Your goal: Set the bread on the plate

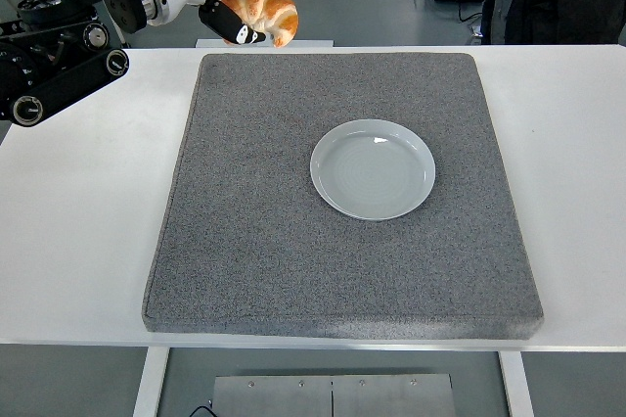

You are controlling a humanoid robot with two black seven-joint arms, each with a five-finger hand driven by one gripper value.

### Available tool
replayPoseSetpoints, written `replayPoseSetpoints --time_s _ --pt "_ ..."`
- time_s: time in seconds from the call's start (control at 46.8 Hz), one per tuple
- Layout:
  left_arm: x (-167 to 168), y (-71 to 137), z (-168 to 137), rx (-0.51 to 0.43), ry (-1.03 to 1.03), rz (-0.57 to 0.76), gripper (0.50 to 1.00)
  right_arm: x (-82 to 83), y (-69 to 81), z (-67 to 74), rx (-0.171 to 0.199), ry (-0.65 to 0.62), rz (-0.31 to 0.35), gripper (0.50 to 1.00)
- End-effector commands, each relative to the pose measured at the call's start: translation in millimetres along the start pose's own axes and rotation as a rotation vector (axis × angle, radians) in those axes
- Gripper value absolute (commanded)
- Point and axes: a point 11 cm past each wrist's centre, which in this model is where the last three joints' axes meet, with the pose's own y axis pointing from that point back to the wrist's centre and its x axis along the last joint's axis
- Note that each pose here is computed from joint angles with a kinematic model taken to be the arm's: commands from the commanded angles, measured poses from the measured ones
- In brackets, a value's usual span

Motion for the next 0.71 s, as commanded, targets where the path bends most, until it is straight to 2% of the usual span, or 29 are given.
replayPoseSetpoints --time_s 0.0,0.321,0.491,0.684 --pt "3.0 -4.3 9.4 -0.019 -0.006 0.003 0.5 0.1 0.0 0.0 0.0 0.0 0.0 1.0" --pt "-8.2 -22.7 48.7 -0.099 -0.015 -0.03 0.5 0.1 0.0 0.0 0.0 0.0 0.0 1.0" --pt "-33.8 -32.8 72.0 -0.143 -0.04 -0.089 0.5 0.1 0.0 0.0 0.0 0.0 0.0 1.0" --pt "-44.6 -40.1 93.3 -0.183 -0.04 -0.106 0.5 0.1 0.0 0.0 0.0 0.0 0.0 1.0"
